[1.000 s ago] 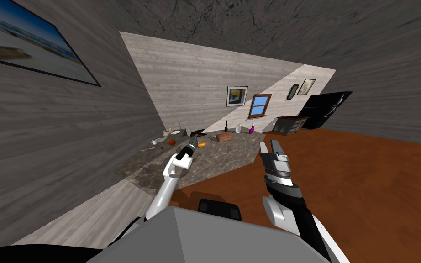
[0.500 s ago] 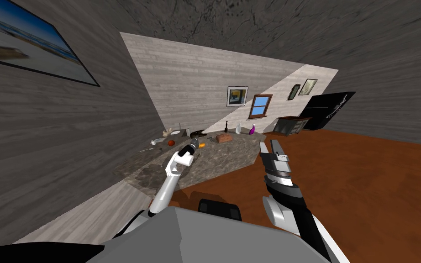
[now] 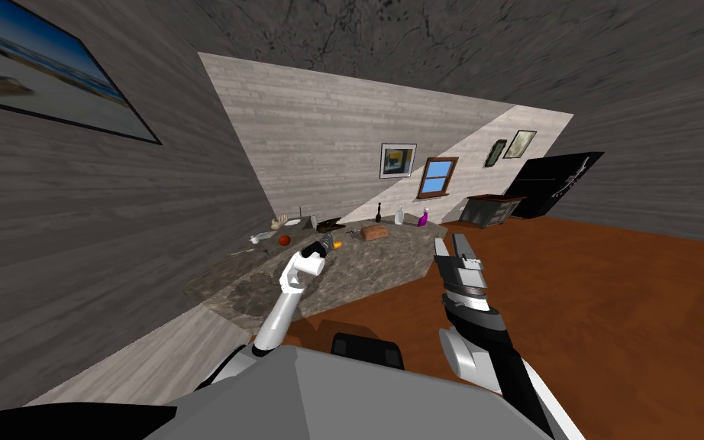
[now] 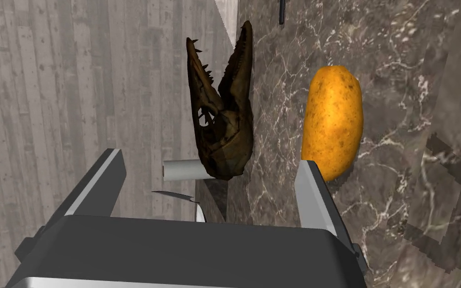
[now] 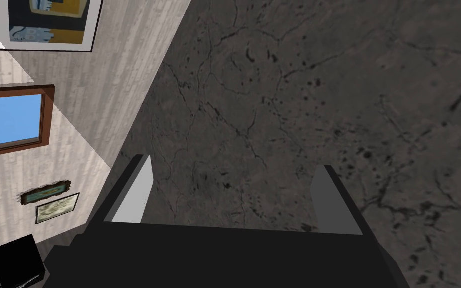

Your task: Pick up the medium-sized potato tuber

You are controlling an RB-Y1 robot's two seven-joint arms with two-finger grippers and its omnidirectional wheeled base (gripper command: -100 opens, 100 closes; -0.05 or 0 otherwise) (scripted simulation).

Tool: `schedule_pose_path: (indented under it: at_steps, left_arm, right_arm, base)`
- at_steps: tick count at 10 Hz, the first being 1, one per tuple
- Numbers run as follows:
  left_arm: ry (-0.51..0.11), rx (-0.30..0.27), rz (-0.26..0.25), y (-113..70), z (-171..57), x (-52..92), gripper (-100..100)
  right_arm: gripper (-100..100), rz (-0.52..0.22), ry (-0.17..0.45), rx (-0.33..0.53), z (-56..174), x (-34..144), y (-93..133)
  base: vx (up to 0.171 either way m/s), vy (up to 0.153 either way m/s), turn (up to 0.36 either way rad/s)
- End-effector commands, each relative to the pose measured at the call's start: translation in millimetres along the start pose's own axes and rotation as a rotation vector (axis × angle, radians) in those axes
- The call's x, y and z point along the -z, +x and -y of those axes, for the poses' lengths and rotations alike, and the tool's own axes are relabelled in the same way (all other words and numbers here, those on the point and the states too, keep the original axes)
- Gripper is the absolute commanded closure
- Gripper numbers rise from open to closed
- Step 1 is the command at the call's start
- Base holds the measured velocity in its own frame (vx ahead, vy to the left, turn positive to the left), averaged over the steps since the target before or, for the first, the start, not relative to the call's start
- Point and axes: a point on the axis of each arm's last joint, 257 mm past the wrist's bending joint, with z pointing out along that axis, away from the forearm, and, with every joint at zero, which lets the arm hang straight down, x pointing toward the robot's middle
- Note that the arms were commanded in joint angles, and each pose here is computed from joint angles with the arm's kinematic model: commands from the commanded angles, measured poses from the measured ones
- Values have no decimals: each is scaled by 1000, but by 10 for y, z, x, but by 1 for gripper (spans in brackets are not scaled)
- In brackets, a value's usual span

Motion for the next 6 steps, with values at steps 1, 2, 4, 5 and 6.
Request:
schedule_pose_path:
  at_steps: [1,2,4,5,6]
  left_arm:
    - [-52,31,3,3,-118,-26,-100]
    - [-69,30,9,-12,-162,-23,-100]
    - [-122,56,16,-17,-295,-39,-100]
    - [-162,80,18,-12,-398,-51,-100]
    - [-174,80,22,-21,-428,-45,-100]
  right_arm:
    - [0,0,0,0,0,0,0]
    - [0,0,0,0,0,0,0]
    - [0,0,0,0,0,0,0]
    - [0,0,0,0,0,0,0]
    - [0,0,0,0,0,0,0]
  base:
    - [66,-6,30]
    - [74,-13,13]
    - [77,-8,25]
    - [90,-13,24]
    - [72,-12,19]
